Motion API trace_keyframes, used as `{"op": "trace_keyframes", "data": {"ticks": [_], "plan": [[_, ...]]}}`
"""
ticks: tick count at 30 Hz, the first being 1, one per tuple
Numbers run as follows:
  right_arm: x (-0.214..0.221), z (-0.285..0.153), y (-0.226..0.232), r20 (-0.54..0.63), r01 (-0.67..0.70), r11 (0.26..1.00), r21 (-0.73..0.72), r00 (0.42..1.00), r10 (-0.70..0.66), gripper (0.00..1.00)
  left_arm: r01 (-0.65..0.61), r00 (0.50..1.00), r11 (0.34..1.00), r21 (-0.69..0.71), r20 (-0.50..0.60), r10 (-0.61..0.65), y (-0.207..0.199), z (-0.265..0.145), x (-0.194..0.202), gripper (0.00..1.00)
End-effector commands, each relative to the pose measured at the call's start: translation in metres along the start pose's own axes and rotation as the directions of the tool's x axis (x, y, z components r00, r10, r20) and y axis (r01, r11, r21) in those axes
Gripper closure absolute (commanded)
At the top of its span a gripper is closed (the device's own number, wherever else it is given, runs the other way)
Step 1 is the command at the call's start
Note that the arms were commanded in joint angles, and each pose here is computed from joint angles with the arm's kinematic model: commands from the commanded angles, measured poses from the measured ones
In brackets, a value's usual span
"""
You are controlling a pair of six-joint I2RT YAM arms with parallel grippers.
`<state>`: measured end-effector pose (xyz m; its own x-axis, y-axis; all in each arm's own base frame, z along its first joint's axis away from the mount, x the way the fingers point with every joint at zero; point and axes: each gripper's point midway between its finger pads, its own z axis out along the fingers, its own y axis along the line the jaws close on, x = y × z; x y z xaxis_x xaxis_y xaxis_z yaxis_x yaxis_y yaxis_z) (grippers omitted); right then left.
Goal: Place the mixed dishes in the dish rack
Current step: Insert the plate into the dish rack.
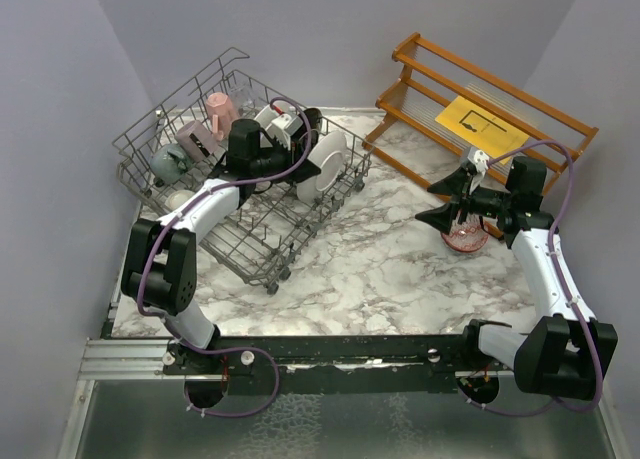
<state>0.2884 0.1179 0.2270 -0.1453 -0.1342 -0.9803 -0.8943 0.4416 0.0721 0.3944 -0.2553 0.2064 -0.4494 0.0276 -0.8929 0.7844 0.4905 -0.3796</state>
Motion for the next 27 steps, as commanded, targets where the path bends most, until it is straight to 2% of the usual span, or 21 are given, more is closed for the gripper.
{"op": "trace_keyframes", "data": {"ticks": [1, 6, 12, 14, 25, 27], "plan": [[0.0, -0.001, -0.003, -0.005, 0.022, 1.0, 0.019, 1.0, -0.022, 0.16, -0.056, 0.998, 0.998, -0.026, 0.016, 0.056, 0.001, 0.001, -0.013, 0.77], [0.001, -0.001, -0.003, -0.006, 0.02, 1.0, 0.02, 1.0, -0.02, 0.16, -0.067, 0.997, 0.997, -0.041, 0.03, 0.068, -0.001, -0.002, -0.019, 0.63], [0.001, -0.001, -0.003, -0.006, 0.02, 1.0, 0.019, 1.0, -0.02, 0.16, -0.092, 0.992, 0.993, -0.076, 0.081, 0.098, -0.01, -0.014, -0.038, 0.6], [0.001, -0.001, -0.003, -0.006, 0.022, 1.0, 0.018, 1.0, -0.022, 0.16, -0.097, 0.989, 0.992, -0.086, 0.104, 0.106, -0.014, -0.018, -0.044, 0.56], [0.001, -0.001, -0.002, -0.005, 0.025, 1.0, 0.012, 1.0, -0.024, 0.16, -0.103, 0.965, 0.989, -0.11, 0.231, 0.127, -0.041, -0.047, -0.064, 0.53], [0.001, -0.001, -0.002, -0.004, 0.024, 1.0, 0.011, 1.0, -0.024, 0.16, -0.097, 0.958, 0.989, -0.116, 0.26, 0.124, -0.045, -0.052, -0.068, 0.49]]}}
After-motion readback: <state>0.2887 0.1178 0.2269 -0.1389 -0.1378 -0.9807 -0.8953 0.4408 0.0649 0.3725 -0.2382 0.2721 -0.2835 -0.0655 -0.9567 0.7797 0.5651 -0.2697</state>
